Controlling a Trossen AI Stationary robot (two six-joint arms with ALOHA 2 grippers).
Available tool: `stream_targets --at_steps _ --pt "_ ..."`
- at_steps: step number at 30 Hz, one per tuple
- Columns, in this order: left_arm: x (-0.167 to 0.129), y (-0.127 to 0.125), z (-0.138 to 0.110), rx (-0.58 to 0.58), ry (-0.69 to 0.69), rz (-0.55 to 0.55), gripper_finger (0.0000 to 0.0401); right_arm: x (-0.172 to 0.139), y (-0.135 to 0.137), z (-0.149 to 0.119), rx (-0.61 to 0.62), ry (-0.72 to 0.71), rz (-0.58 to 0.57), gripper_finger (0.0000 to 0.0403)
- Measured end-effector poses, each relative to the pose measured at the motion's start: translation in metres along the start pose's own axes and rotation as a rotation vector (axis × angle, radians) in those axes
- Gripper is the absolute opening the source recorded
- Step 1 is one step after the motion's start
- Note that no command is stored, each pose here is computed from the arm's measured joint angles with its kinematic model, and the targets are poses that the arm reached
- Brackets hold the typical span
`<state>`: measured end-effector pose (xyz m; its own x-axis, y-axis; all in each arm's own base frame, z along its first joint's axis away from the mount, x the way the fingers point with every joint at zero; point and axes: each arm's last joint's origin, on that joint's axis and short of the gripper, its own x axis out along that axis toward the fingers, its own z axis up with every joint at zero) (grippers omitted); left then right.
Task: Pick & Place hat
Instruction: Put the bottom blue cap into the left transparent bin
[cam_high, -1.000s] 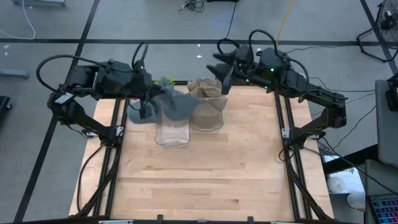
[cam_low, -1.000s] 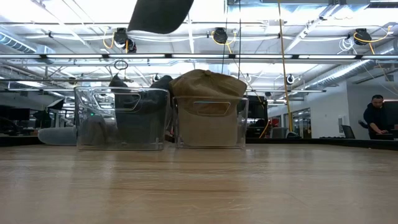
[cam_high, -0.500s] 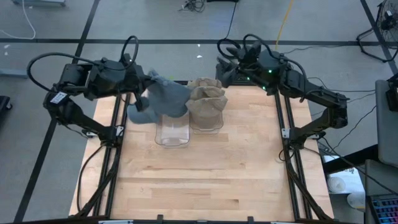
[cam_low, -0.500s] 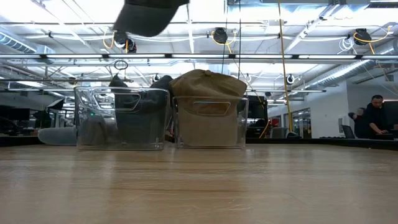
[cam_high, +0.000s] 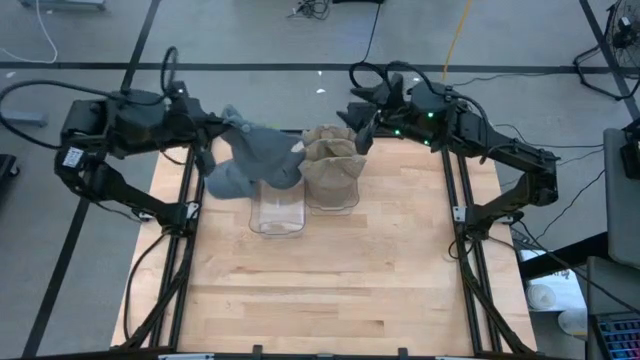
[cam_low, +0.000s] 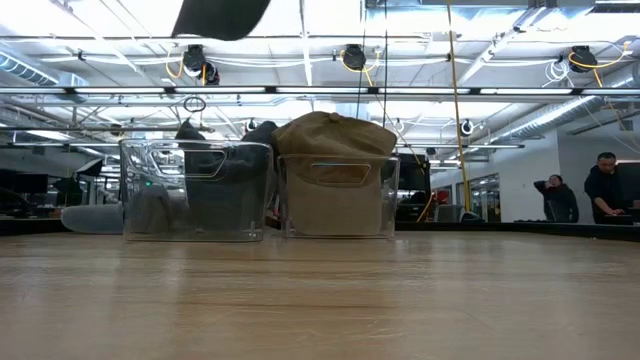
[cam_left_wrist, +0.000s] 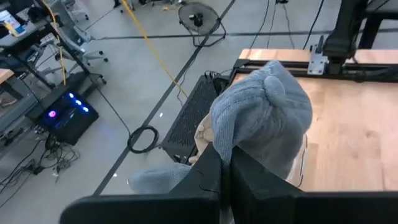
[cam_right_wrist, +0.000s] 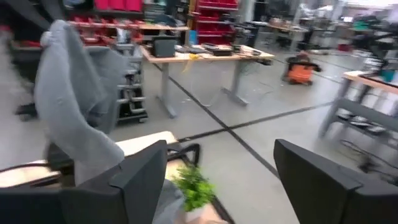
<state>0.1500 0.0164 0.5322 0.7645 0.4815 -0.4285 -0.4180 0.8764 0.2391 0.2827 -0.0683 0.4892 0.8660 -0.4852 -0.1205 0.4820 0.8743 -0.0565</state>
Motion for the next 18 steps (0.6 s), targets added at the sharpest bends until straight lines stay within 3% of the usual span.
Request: stream_targets --at_steps 5,9,18 --pt "-0.011 0.002 -0.002 0.027 -0.032 -0.059 0.0006 0.009 0.008 -0.006 0.031 0.026 0.163 0.0292" --pt "-0.009 -0.001 0.001 0.050 -0.055 -0.095 0.0006 0.020 0.017 -0.003 0.073 -0.033 0.293 0.0286" --pt "0.004 -0.011 0.013 0.070 -0.102 -0.114 0.0006 0.034 0.033 -0.003 0.126 -0.107 0.345 0.0272"
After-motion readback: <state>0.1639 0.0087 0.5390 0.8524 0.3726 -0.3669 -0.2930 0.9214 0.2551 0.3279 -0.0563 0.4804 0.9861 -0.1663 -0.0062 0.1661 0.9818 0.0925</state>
